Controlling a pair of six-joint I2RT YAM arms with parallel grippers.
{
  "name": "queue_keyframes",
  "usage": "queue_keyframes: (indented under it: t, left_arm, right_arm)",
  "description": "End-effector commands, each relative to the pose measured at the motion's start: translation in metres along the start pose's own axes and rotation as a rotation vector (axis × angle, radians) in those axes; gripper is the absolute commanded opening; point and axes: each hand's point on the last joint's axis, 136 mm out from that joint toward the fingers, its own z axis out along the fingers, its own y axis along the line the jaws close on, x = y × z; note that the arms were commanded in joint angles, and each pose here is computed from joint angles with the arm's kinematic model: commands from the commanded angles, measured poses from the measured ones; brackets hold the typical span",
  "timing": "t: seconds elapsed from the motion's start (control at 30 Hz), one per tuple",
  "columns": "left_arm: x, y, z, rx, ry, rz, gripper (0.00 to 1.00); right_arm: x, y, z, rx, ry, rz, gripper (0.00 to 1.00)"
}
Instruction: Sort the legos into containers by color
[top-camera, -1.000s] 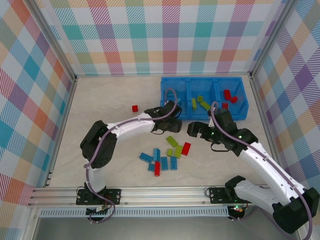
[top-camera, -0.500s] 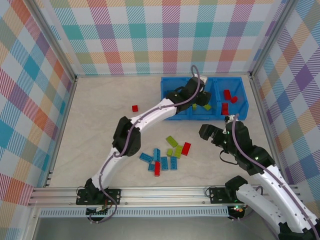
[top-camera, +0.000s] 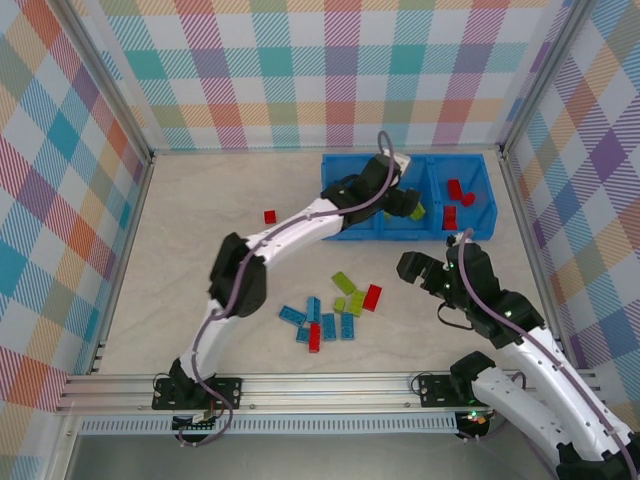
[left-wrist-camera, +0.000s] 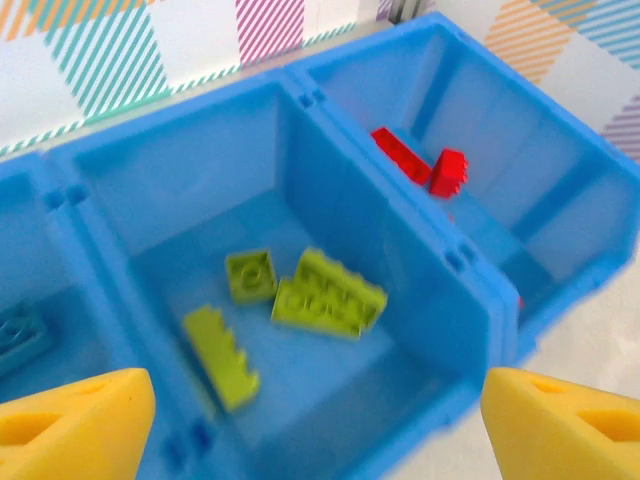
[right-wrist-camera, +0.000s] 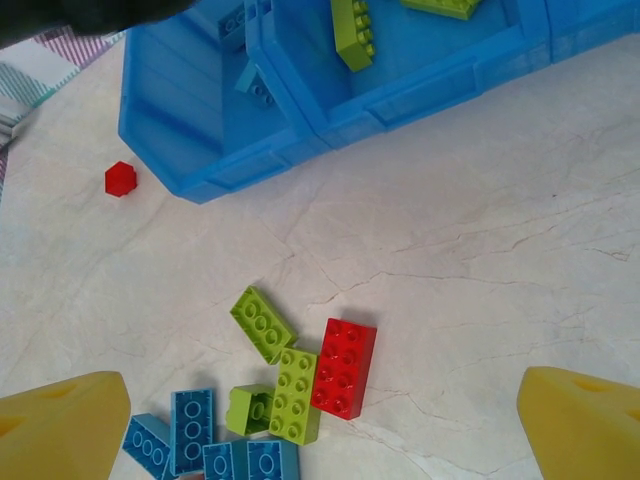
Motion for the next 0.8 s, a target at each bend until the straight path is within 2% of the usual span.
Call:
queue_keyframes:
  t: [0.0, 0.1, 0.23, 0.33, 0.43, 0.5, 0.6, 0.77]
  left_arm:
    - [-0.058, -0.01, -0.089, 0.061, -0.223, 0.009, 0.86]
    - [-0.034, 0.003, -0.135, 0.043, -0.217, 0.058, 0.86]
    - [0.005, 0.012, -0.196, 0.067, -0.183, 0.156, 0.87]
    - [0.038, 0.013, -0.238, 0.121, -0.14, 0.246, 0.9]
    - [0.084, 0.009, -0.272, 0.221, -0.054, 0.319, 0.93]
    - [0.115, 0.005, -0.289, 0.291, 0.013, 0.353, 0.99]
    - [0.151, 0.016, -0.304, 0.279, 0.091, 0.334, 1.0]
    - [0.169, 0.032, -0.316, 0.229, 0.057, 0.253, 1.0]
  right_arm:
    - [0.01, -0.005, 0.013, 0.036, 0.065, -0.014, 1.0]
    - [0.025, -0.001, 0.03, 0.037, 0.159, -0.02, 0.99]
    - [0.058, 0.001, 0.063, 0.051, 0.351, -0.002, 0.96]
    - [0.079, -0.004, 0.086, 0.143, 0.474, 0.021, 0.96]
    - [0.088, -0.008, 0.104, 0.236, 0.513, 0.048, 0.94]
    - [0.093, -0.005, 0.117, 0.258, 0.533, 0.058, 0.92]
    - [0.098, 0.0, 0.133, 0.273, 0.54, 0.061, 0.86]
    - [0.112, -0.006, 0.151, 0.308, 0.576, 0.084, 0.7]
